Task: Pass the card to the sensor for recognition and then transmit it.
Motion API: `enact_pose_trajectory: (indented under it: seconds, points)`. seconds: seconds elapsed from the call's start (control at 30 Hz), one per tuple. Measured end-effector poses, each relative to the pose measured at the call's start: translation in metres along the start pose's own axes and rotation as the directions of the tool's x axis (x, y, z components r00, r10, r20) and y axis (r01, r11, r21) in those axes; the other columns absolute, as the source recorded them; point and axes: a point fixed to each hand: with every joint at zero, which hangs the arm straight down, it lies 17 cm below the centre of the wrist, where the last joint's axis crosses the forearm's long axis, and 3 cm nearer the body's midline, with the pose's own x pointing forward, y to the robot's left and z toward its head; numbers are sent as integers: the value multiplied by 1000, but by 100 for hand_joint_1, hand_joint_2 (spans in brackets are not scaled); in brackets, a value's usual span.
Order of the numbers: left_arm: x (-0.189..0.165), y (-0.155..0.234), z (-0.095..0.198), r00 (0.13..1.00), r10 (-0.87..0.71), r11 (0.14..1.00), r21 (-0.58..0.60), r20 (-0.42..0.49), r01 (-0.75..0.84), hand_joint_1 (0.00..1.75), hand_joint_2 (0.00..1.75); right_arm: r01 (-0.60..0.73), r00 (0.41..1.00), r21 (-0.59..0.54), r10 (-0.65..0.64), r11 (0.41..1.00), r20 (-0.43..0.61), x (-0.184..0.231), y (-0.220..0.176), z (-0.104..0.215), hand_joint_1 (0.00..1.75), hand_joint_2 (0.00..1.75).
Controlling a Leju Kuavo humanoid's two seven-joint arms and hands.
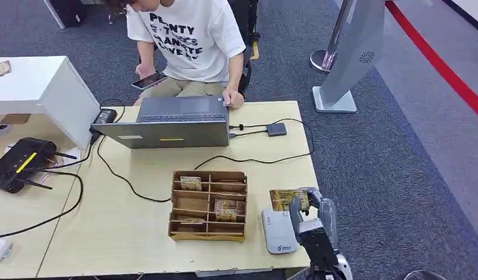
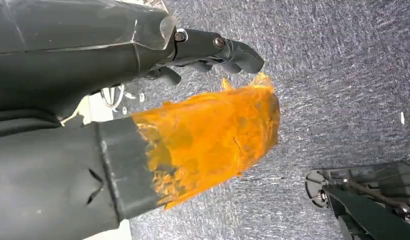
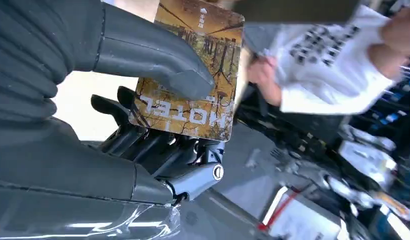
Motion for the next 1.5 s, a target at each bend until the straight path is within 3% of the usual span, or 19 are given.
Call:
enact_pose_trajectory:
  seconds: [0.3, 0.63, 0.93, 1.1, 1.3, 1.5]
  points:
    - [1, 0, 0, 1000, -29, 1000, 1, 7, 29, 0, 0, 9, 980, -61, 3, 998, 199, 69, -7, -19, 175, 175]
    - [13, 1, 1, 995, -95, 995, -4, 34, 96, 0, 0, -135, 883, -44, 140, 990, 448, 142, 33, -59, 175, 175]
    - [32, 4, 3, 981, -187, 982, -7, 55, 187, 0, 0, -367, 724, -74, 335, 927, 603, 175, 80, -90, 175, 175]
    - [40, 5, 4, 969, -238, 971, -10, 63, 239, 0, 0, -491, 604, -140, 452, 860, 657, 183, 100, -104, 175, 175]
    - [51, 3, 6, 954, -290, 957, -9, 78, 291, 0, 0, -620, 403, -278, 602, 734, 690, 186, 118, -118, 175, 175]
    - [56, 3, 7, 945, -317, 948, -7, 86, 319, 0, 0, -689, 310, -316, 659, 652, 686, 173, 130, -131, 175, 175]
